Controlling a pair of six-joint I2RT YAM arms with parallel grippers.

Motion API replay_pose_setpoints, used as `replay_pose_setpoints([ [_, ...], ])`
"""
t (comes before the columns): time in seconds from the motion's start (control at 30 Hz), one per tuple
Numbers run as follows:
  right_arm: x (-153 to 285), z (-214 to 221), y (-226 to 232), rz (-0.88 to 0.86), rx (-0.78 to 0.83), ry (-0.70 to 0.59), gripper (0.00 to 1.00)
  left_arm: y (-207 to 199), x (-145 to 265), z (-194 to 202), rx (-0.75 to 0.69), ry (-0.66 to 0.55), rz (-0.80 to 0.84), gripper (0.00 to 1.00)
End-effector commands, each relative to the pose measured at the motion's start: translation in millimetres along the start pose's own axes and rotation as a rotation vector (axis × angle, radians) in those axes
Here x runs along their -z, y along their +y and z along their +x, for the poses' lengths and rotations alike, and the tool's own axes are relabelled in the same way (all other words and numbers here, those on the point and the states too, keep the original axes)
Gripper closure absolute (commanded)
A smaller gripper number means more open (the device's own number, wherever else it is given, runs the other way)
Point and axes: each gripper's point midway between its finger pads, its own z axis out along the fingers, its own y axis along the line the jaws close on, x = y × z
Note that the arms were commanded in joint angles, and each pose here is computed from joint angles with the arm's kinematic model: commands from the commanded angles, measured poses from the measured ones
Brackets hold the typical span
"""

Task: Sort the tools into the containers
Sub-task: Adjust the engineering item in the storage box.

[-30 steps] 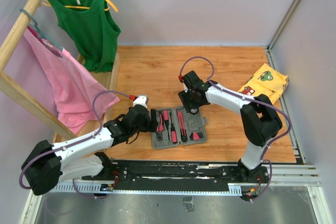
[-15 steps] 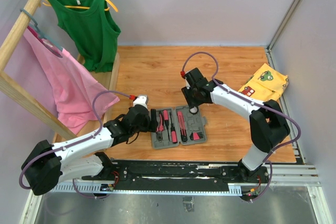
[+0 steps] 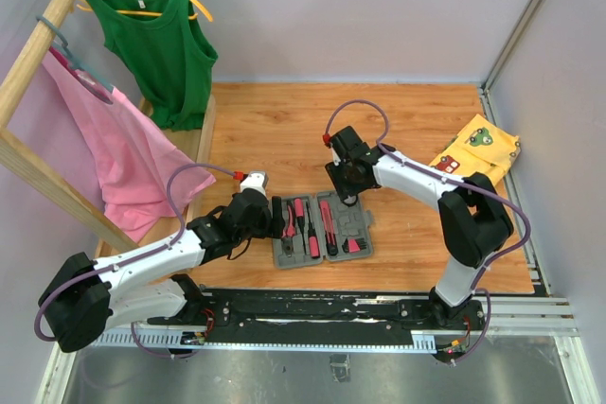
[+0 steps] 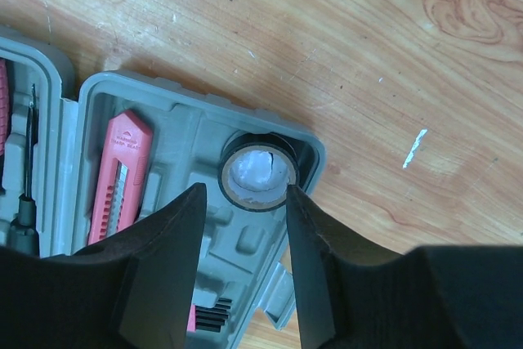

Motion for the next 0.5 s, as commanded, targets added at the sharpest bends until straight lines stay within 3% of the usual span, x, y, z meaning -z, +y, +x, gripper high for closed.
replay_pose_setpoints([
  [0.0, -8, 8, 1, -0.005, -0.014, 0.037, 0.55, -8, 1, -14, 0.014, -0.037, 0.024, 0.23],
  [0.47, -18, 20, -5, 0.021, -0.009, 0.077, 0.57, -9, -1, -14, 0.013, -0.031, 0.025, 0.24],
])
